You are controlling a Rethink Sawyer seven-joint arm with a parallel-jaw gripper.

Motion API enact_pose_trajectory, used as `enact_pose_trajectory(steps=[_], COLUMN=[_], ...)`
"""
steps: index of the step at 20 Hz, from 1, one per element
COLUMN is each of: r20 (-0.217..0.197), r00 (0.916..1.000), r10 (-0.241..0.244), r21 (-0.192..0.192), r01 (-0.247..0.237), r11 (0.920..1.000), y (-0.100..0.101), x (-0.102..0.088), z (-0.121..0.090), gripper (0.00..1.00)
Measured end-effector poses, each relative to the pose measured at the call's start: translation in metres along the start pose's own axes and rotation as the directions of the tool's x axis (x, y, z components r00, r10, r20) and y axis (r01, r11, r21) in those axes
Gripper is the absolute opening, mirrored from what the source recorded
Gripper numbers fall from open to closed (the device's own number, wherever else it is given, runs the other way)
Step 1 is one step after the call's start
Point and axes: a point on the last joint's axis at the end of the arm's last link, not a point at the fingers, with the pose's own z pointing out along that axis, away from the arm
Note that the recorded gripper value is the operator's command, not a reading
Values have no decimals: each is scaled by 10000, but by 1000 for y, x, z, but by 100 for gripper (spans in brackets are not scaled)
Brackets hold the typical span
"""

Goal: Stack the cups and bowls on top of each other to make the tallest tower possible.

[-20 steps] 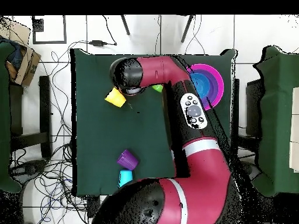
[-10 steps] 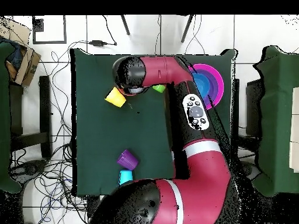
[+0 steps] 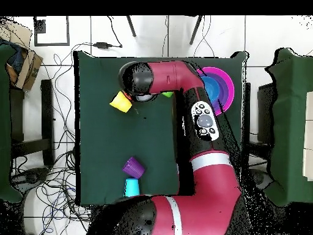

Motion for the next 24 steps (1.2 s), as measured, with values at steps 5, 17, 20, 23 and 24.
enact_pose_trajectory(steps=[5,17,20,23,24], r20=[1,229,264,247,235], r00=[9987,9930,9920,9916,9916], r10=[513,1158,1233,1271,1273], r21=[160,192,219,246,258], r01=[-513,-1162,-1238,-1277,-1279], r11=[9986,9930,9921,9915,9914], y=[16,48,52,55,57], x=[-2,-8,-8,-6,-5], z=[-11,-17,-13,-6,-3], gripper=[100,100,100,100,100])
